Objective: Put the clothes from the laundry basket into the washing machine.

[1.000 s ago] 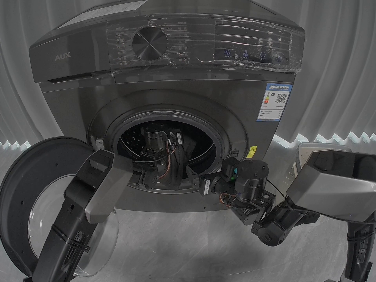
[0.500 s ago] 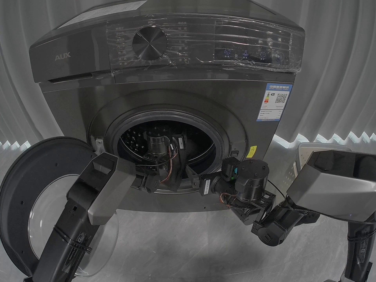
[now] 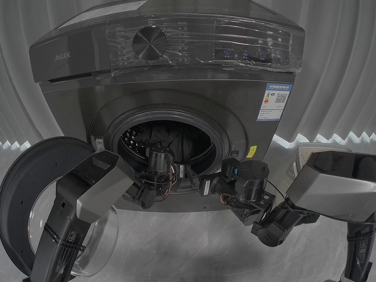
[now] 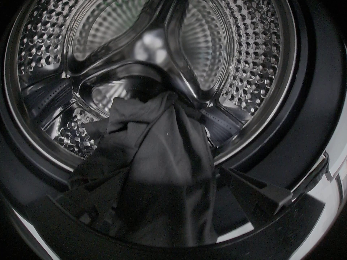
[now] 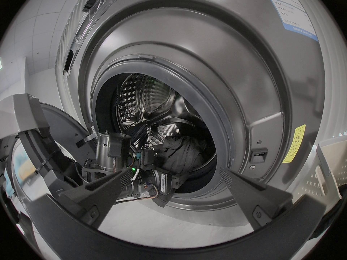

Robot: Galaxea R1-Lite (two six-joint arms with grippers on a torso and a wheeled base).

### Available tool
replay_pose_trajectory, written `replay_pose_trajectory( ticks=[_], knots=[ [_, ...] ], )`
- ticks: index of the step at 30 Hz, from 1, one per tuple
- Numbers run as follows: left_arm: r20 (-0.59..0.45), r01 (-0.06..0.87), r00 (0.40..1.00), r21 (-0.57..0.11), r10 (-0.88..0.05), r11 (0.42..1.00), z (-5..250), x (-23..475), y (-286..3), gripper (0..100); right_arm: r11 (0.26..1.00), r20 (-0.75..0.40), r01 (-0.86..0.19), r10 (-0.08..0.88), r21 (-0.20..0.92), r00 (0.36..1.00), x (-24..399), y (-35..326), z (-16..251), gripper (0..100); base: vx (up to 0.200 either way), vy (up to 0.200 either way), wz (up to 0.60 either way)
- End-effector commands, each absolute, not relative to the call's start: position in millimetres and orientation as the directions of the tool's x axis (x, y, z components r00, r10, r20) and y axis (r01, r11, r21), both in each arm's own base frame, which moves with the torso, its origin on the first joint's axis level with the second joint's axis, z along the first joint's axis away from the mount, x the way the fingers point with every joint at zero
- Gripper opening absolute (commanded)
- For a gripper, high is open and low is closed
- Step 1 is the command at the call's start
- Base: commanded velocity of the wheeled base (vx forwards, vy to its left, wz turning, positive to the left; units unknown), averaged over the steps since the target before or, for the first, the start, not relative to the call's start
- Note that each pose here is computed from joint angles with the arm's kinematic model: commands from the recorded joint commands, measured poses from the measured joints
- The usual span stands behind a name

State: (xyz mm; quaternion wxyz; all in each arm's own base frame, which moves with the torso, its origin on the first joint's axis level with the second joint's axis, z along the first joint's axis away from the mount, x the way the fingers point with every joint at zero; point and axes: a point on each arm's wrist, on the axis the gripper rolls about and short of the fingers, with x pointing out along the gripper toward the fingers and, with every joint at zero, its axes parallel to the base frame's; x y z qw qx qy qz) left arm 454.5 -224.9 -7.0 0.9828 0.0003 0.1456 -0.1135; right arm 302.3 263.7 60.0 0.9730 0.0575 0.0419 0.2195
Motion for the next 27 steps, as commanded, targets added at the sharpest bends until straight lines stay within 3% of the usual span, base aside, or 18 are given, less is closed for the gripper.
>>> replay_pose_trajectory(
  ticks=[1,3,4,12,16,18,23,27],
  knots=[
    [-0.312,0.226,0.924,-0.026,-0.223,0.974,-16.8,451.3,-223.4,100,0.897,-0.059,-0.422,0.432,0.129,0.900,302.5,264.0,58.5,100,0.000,0.000,0.00],
    [-0.307,0.225,0.925,-0.027,-0.222,0.974,-18.4,452.7,-223.2,100,0.897,-0.060,-0.422,0.432,0.129,0.900,302.7,264.1,57.4,100,0.000,0.000,0.00],
    [-0.307,0.225,0.925,-0.027,-0.222,0.974,-18.4,452.7,-223.2,0,0.897,-0.060,-0.422,0.432,0.129,0.900,302.7,264.1,57.4,100,0.000,0.000,0.00],
    [-0.293,0.222,0.930,-0.028,-0.220,0.975,-16.7,458.4,-223.5,0,0.895,-0.054,-0.427,0.436,0.131,0.898,303.3,265.6,57.9,100,0.000,0.000,0.00],
    [-0.251,0.200,0.945,-0.061,-0.209,0.978,-6.4,472.1,-223.0,0,0.892,-0.053,-0.432,0.442,0.131,0.896,301.6,267.4,58.5,100,0.000,0.000,0.00],
    [-0.170,0.158,0.971,-0.085,-0.171,0.984,9.2,489.8,-218.2,0,0.891,-0.053,-0.434,0.443,0.131,0.895,301.0,267.6,58.8,100,0.000,0.000,0.00],
    [-0.044,0.104,0.993,-0.116,-0.110,0.988,19.7,512.9,-219.0,0,0.892,-0.052,-0.432,0.442,0.132,0.896,300.9,267.6,59.4,100,0.000,0.000,0.00],
    [-0.051,0.088,0.994,-0.109,-0.094,0.990,12.0,518.0,-213.7,0,0.891,-0.043,-0.433,0.442,0.134,0.896,299.8,267.4,63.4,100,0.000,0.000,0.00]
  ],
)
